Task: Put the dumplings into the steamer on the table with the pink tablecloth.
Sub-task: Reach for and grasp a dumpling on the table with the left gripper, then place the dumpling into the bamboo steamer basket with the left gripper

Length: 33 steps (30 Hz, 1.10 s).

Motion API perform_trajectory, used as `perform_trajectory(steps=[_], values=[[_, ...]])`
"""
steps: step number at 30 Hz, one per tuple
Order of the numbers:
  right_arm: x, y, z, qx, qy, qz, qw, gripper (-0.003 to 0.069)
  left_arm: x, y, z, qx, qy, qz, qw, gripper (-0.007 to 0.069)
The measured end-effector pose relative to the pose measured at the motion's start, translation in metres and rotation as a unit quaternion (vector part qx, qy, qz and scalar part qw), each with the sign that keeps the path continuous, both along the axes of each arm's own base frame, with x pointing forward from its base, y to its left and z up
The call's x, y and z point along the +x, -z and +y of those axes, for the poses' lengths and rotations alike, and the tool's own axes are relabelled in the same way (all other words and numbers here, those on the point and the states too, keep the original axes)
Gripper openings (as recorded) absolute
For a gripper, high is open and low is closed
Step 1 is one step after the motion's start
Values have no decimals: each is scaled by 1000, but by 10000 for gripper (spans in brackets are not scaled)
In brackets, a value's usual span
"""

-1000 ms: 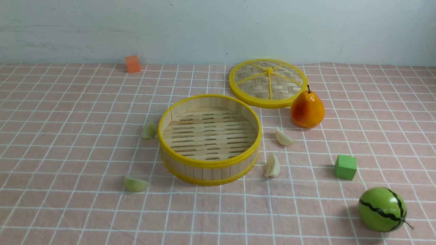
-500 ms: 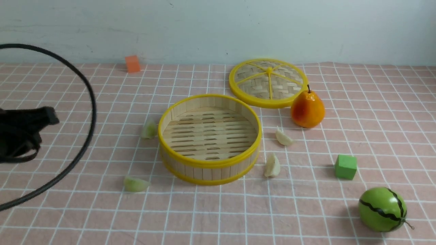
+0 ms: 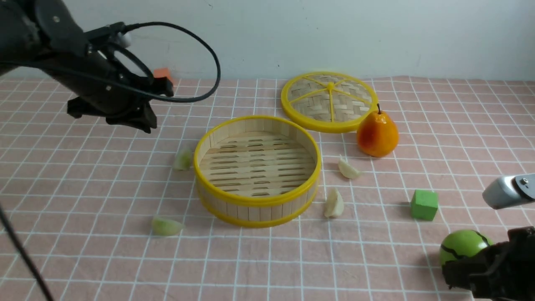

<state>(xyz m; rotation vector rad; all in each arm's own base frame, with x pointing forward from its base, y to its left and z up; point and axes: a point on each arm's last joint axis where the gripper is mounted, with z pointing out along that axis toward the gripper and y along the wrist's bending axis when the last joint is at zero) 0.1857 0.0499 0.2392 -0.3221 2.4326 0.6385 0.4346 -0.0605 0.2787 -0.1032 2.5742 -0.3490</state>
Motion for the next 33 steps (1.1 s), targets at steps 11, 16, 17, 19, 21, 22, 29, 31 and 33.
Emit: perform_trajectory(steps=[11, 16, 17, 19, 21, 22, 29, 31, 33], values=[[6, 6, 0, -11, -9, -2, 1000, 5, 78, 90, -14, 75, 53, 90, 992, 340], [8, 10, 0, -11, -9, 6, 1000, 9, 86, 102, -23, 79, 61, 83, 992, 307], [8, 10, 0, -11, -9, 8, 1000, 10, 86, 107, -25, 79, 62, 86, 991, 288], [9, 11, 0, -11, -9, 8, 1000, 10, 86, 110, -27, 83, 65, 89, 990, 230], [9, 11, 0, -12, -9, 9, 1000, 11, 86, 110, -27, 83, 66, 92, 990, 216], [9, 11, 0, -11, -9, 8, 1000, 11, 86, 110, -27, 83, 66, 94, 990, 216], [9, 11, 0, -9, -8, 8, 1000, 14, 77, 80, -27, 82, 68, 87, 990, 216], [9, 11, 0, -8, -7, 8, 1000, 14, 71, 50, -31, 67, 70, 60, 993, 216], [9, 10, 0, -7, -5, 8, 1000, 14, 63, 22, -41, 57, 80, 33, 995, 216]])
